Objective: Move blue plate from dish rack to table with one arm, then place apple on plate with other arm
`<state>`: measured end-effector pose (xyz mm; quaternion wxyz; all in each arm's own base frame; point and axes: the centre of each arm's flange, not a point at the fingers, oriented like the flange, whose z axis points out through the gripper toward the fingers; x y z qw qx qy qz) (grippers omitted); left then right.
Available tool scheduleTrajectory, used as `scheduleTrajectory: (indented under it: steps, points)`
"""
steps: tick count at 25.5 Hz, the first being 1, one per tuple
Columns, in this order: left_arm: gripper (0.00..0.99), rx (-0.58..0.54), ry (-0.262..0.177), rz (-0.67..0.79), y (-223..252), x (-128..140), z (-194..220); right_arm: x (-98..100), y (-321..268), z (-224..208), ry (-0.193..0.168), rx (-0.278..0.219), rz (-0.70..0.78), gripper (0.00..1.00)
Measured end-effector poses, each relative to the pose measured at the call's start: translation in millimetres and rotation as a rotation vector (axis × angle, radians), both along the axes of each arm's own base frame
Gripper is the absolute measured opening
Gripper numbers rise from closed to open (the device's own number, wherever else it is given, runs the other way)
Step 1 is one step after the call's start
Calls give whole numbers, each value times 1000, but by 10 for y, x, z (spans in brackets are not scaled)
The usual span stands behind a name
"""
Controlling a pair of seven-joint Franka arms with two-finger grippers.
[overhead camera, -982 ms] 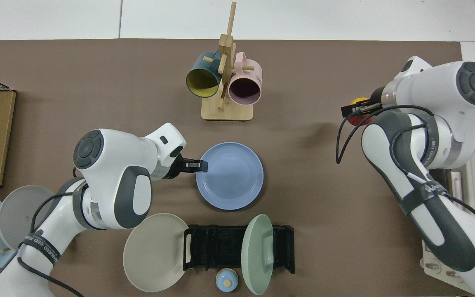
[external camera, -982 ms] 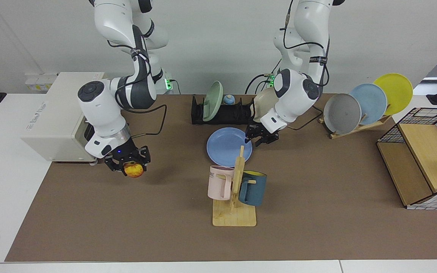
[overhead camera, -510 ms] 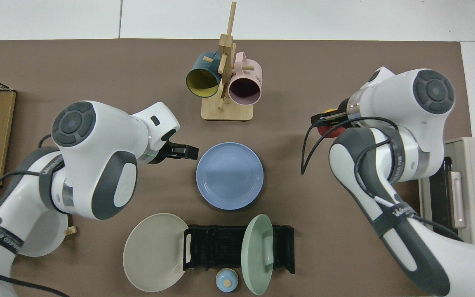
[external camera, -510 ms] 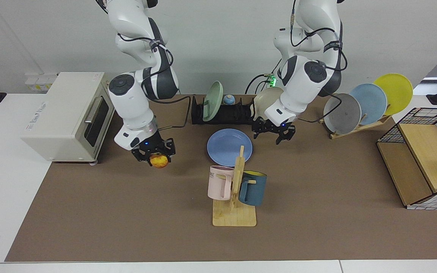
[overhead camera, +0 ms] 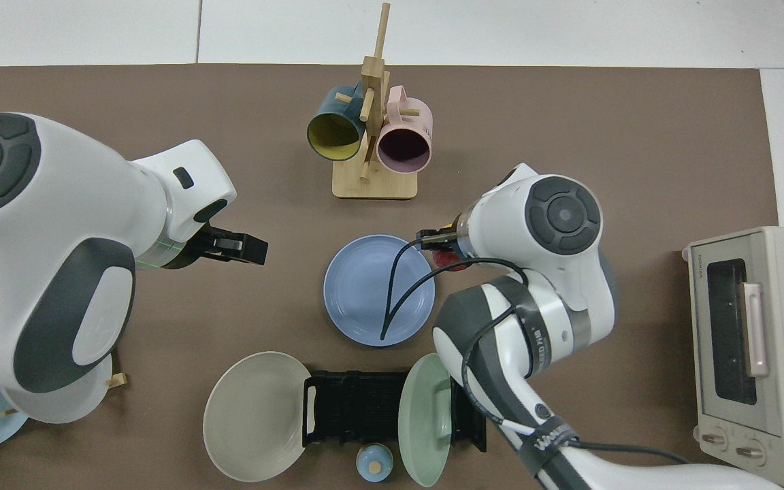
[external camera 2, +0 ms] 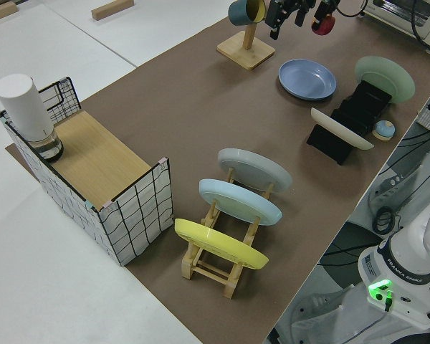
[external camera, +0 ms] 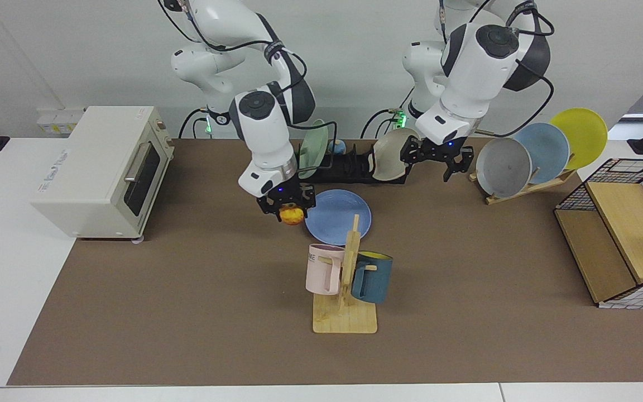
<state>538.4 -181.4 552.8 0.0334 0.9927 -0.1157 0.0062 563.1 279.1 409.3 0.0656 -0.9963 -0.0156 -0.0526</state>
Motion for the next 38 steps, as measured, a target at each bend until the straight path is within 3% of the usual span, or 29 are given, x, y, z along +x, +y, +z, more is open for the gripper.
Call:
scheduleTrajectory:
  steps: [13,25,38]
  points:
    - [982,42,17,53,411,-266,665,-572,1044,-564,-19,-54,-76,700]
    - [982,48,-10,61,769,-271,853,-604,1116,-839,-26,-59,-79,700]
    - [991,47,-44,83,1325,-157,996,-729,1100,-985,5,-75,-76,700]
